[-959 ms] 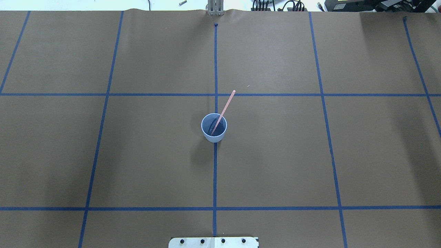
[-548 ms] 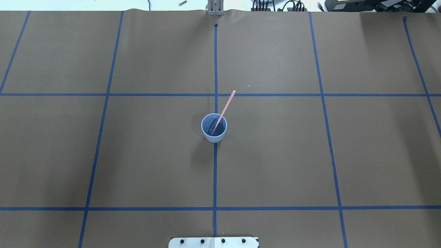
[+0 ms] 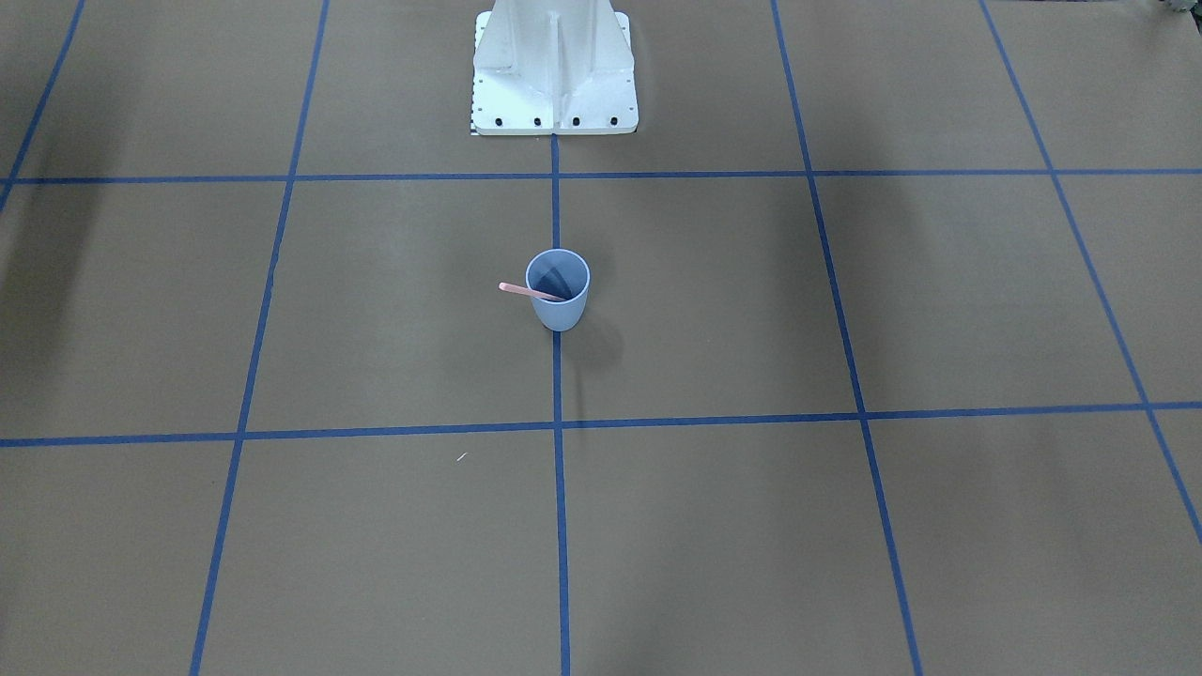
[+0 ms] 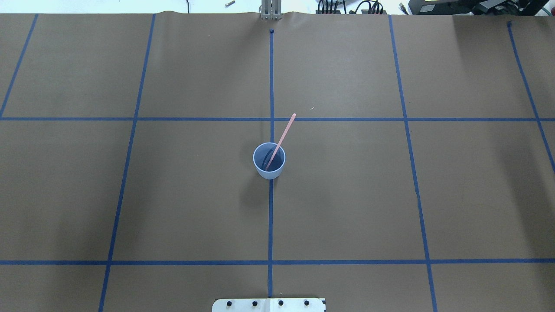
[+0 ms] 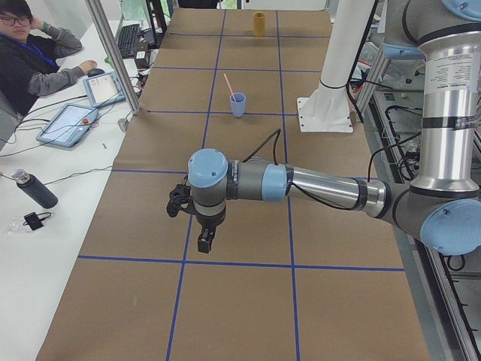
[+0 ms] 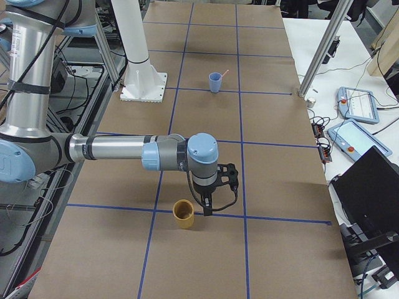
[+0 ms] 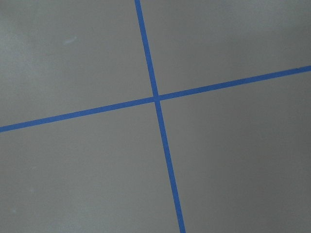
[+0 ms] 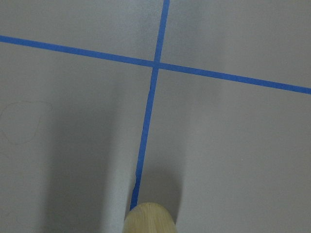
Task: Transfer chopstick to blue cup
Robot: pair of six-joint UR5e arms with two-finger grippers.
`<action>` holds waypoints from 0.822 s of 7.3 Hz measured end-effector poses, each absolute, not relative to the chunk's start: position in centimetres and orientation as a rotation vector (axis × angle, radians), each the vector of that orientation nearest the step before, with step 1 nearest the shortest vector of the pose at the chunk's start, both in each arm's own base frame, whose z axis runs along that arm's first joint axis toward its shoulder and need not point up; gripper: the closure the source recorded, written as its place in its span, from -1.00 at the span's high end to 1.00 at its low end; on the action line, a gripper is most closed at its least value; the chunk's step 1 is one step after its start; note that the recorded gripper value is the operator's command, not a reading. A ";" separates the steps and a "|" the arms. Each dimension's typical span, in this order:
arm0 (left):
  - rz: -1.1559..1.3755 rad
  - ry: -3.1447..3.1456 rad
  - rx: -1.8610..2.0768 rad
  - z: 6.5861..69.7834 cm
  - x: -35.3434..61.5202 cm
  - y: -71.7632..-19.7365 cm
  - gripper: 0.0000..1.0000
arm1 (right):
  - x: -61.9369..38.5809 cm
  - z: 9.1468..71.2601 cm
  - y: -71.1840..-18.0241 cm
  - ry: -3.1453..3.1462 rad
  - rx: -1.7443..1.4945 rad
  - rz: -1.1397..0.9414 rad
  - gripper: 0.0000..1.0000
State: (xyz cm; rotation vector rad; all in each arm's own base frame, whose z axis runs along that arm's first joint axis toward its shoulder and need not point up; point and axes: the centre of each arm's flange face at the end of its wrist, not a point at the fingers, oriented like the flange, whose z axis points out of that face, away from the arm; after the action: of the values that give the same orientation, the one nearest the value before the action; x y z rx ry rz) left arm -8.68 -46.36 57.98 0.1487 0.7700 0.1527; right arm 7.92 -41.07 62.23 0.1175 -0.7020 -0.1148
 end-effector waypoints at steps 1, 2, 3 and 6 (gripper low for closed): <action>0.151 0.770 0.148 58.0 -8.7 -46.3 0.98 | 7.9 62.0 -41.1 -0.703 0.123 -0.116 1.00; 0.150 0.770 0.148 58.0 -8.8 -46.3 0.97 | 8.0 61.7 -41.1 -0.704 0.128 -0.116 1.00; 0.149 0.771 0.148 58.0 -8.8 -46.3 0.97 | 8.1 61.6 -41.1 -0.704 0.132 -0.114 1.00; 0.147 0.768 0.144 58.2 -8.9 -46.1 0.98 | 8.5 61.2 -41.0 -0.703 0.143 -0.108 1.00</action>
State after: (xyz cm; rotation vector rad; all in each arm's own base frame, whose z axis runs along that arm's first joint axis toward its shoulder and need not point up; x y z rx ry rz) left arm -8.85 -46.11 58.21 0.1443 0.7683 0.1466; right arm 8.53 -40.96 61.20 0.1426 -0.7034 -0.1077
